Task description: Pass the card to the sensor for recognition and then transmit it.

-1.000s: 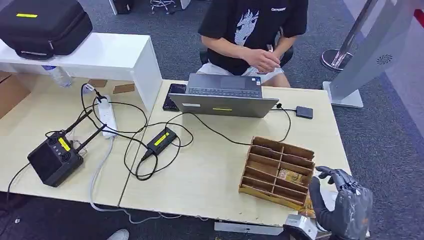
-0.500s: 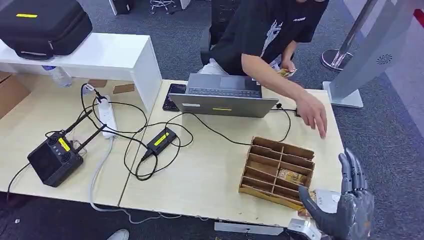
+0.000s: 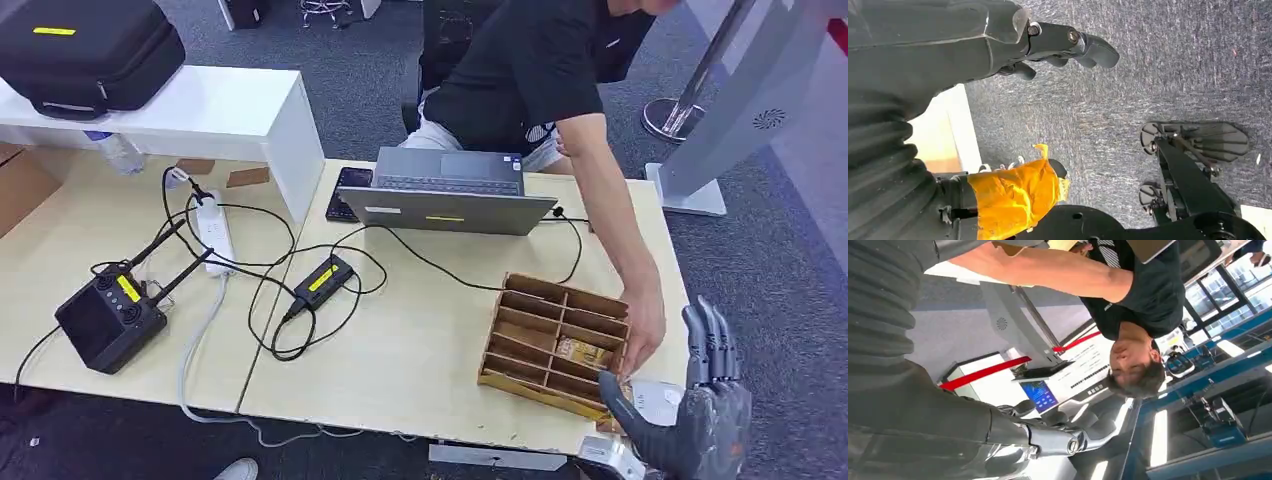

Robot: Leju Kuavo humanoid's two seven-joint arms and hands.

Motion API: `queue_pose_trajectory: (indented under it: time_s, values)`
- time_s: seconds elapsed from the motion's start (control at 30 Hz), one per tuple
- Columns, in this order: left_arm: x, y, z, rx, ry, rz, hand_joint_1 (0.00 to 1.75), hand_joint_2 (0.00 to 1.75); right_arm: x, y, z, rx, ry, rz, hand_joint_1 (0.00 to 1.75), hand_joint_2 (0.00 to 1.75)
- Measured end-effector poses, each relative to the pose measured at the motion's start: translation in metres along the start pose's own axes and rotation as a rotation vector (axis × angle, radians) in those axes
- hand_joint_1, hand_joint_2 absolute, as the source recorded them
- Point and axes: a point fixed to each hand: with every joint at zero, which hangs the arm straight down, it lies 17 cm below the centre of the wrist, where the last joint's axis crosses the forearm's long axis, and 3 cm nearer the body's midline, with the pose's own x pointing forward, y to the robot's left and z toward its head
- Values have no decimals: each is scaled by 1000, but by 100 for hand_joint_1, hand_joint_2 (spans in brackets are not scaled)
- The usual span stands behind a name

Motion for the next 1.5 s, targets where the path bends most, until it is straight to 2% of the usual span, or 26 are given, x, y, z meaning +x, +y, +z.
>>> queue_pose_trajectory:
  time_s: [1.0,1.17,1.5]
  values:
    - [-1,1,0,3,2,18,0,175,-16,-2,6,5,69,-9,0,175]
    - [-1,1,0,3,2,15,0,175,-24,8,10,40,100,-7,0,175]
    - [-1,1,0,3,2,18,0,175,-25,18,14,75,90,-3,0,175]
